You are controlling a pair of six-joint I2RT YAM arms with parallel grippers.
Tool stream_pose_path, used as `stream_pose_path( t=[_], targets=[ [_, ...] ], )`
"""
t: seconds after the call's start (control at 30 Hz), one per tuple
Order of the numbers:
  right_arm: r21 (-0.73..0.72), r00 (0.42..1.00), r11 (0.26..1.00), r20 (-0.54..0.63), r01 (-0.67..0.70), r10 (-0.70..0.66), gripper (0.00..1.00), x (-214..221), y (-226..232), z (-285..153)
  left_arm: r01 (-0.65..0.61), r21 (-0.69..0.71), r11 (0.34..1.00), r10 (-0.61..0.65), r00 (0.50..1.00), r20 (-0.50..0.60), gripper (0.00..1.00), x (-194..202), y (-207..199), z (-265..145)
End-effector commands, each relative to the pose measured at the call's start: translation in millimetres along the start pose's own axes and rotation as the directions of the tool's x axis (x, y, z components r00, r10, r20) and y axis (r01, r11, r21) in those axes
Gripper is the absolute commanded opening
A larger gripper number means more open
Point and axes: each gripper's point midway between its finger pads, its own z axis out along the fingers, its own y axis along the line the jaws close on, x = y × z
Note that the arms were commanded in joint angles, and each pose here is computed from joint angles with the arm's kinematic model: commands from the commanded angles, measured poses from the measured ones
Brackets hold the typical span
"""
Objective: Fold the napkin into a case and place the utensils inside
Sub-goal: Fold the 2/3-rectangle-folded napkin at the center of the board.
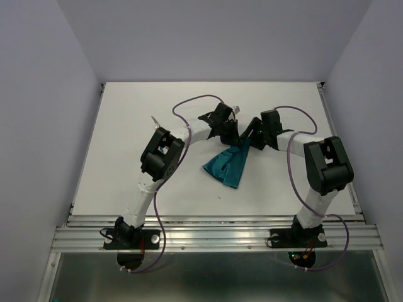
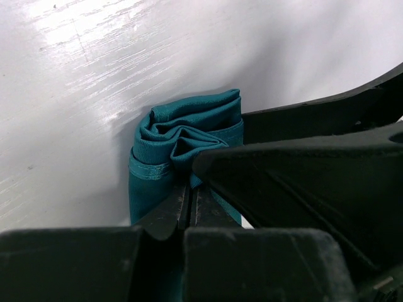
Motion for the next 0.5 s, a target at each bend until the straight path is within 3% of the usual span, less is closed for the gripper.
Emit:
stream_pose_path(
  t=[0.0, 0.3, 0.47],
  targets=[
    [0.051, 0.998, 0.999, -0.061, 0.007, -0.004, 0.61, 19.4, -17.8, 10.6, -0.01, -0.055, 0.998, 0.005, 0.995, -0.095, 0.0, 33.1, 21.3, 11.7],
    [0.065, 0.997, 0.998, -0.077, 0.015, -0.01, 0.4, 25.8, -25.2, 14.6, -0.027, -0.042, 0.999, 0.023, 0.996, -0.088, 0.0, 27.4, 14.6, 9.6],
    [0.077, 0.997, 0.997, -0.071, 0.002, 0.004, 0.2, 28.5, -29.8, 12.0, -0.044, -0.04, 0.998, 0.04, 0.996, -0.084, 0.0, 23.2, 12.8, 7.7]
  ],
)
